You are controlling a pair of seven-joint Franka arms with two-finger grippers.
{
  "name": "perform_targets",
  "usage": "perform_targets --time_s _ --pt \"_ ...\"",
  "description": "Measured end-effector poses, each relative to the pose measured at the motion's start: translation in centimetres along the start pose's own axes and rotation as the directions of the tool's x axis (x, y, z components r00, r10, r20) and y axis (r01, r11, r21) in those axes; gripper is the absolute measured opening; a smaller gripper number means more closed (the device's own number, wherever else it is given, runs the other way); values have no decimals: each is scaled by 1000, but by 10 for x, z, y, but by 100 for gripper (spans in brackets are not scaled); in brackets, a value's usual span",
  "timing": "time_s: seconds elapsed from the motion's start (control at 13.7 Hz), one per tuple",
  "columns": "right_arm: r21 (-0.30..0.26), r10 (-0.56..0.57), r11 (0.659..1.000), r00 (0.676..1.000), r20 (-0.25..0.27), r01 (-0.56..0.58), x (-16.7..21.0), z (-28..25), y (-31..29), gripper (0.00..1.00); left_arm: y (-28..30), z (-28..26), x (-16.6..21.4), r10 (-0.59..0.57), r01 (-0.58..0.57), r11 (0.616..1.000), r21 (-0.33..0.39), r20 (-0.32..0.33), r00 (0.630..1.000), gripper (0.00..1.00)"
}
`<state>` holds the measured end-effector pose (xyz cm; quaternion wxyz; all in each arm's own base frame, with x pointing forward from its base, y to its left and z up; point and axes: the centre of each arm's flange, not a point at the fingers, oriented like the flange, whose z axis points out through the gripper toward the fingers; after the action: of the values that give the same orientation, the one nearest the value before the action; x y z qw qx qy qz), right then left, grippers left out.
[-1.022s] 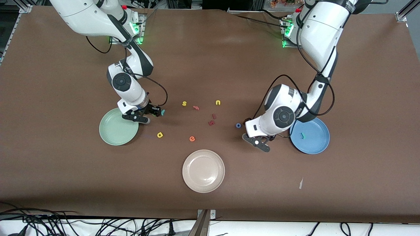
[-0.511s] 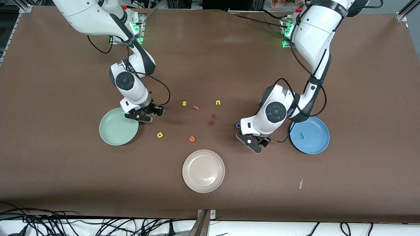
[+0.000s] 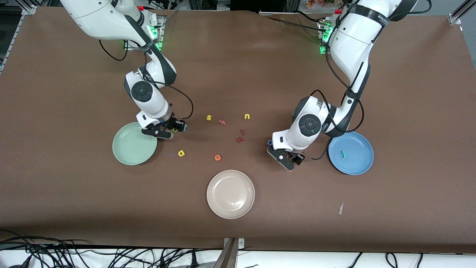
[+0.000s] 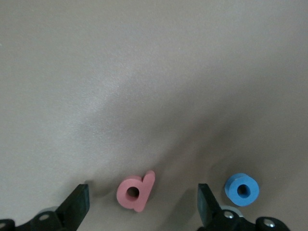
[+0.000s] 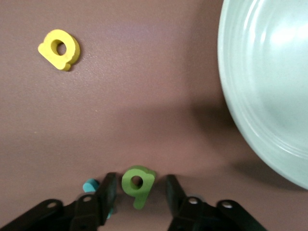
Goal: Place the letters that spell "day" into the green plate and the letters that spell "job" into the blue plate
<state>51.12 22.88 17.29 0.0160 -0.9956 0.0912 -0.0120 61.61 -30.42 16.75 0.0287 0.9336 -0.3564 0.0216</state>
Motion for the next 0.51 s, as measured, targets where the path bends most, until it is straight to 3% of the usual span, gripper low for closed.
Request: perform_targets --time_s 0.15,0.22,0.29,0.51 --pt "2 -3 1000 1000 -4 3 0 -1 -1 43 5 1 1 23 -23 1000 11 4 1000 97" --pt "2 -4 1000 1000 -5 4 0 -1 -1 43 5 1 1 38 -39 999 23 5 999 92" --pt "4 -5 1000 1000 -8 5 0 -2 -2 34 5 1 1 42 -42 999 27 4 999 80" --pt "1 -5 1000 1000 -11 5 1 -3 -1 29 3 0 1 41 -41 999 31 -2 999 67"
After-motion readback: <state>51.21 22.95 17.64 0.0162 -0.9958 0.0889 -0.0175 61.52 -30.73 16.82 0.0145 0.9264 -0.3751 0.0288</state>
